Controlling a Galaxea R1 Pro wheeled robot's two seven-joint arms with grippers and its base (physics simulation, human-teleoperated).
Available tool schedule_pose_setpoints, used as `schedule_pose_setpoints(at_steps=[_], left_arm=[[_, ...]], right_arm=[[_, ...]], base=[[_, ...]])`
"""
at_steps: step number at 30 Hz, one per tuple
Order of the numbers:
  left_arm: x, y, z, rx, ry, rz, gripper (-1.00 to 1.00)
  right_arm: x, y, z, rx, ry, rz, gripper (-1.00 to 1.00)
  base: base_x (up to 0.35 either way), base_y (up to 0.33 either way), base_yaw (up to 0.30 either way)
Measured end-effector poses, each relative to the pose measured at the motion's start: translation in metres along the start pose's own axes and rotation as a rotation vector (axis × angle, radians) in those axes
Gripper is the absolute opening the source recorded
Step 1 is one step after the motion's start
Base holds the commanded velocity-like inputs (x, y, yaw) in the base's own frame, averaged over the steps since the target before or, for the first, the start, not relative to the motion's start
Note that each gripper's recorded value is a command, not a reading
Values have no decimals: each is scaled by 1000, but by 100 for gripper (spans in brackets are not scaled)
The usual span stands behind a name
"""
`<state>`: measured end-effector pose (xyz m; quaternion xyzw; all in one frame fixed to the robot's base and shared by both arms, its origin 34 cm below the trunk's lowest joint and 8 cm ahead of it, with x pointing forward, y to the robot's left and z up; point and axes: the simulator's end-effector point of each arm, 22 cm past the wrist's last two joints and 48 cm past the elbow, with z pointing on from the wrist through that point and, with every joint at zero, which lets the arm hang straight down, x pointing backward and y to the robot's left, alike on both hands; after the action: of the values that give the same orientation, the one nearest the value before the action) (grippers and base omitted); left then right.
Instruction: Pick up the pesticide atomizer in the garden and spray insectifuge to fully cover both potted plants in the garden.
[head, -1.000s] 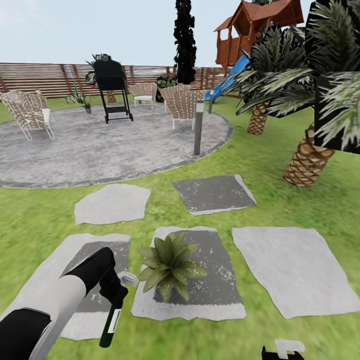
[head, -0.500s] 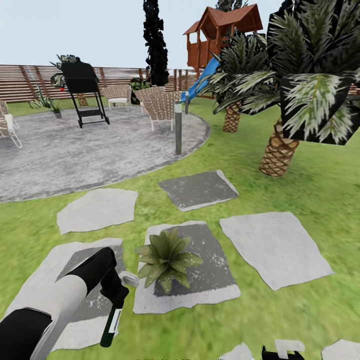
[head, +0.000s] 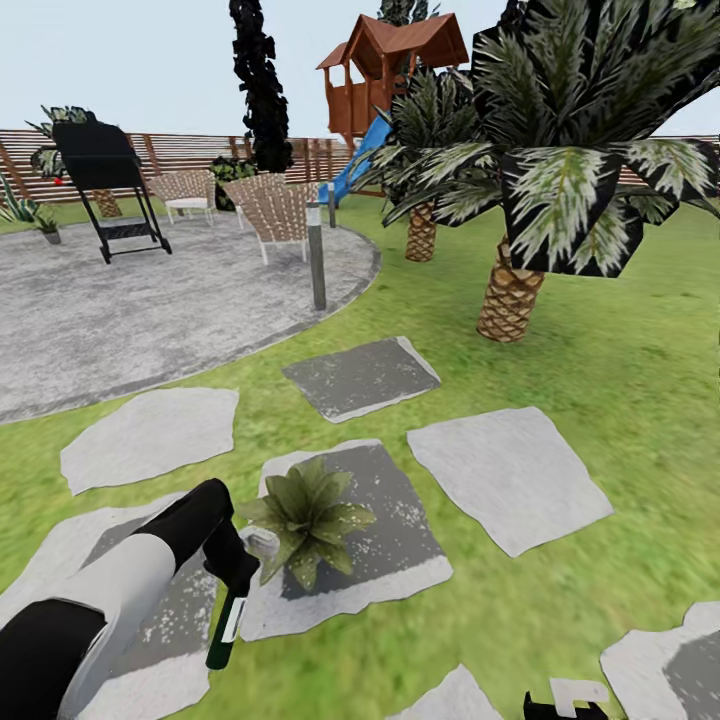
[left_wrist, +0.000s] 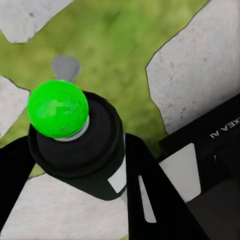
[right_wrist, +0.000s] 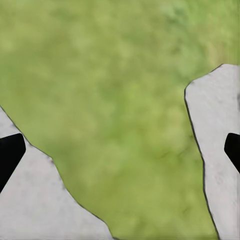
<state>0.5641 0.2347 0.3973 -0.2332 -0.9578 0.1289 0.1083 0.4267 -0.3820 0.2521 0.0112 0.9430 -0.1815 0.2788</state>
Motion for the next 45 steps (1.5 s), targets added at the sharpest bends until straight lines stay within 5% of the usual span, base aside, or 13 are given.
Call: schedule_pose_setpoints(at_steps=[4,8,45], left_arm=[[12,8,1,-33,51,33,-100],[31,3,-2,41,97,38,-100],[39,-1,5,56,117,38,-100]], right_arm=[[0,0,0,0,0,-2,100],[1,0,0,-1,2,-3,100],[1,0,0,-1,1,-2,100]], base=[[0,0,-8],[0,0,0],[56,290,-174]])
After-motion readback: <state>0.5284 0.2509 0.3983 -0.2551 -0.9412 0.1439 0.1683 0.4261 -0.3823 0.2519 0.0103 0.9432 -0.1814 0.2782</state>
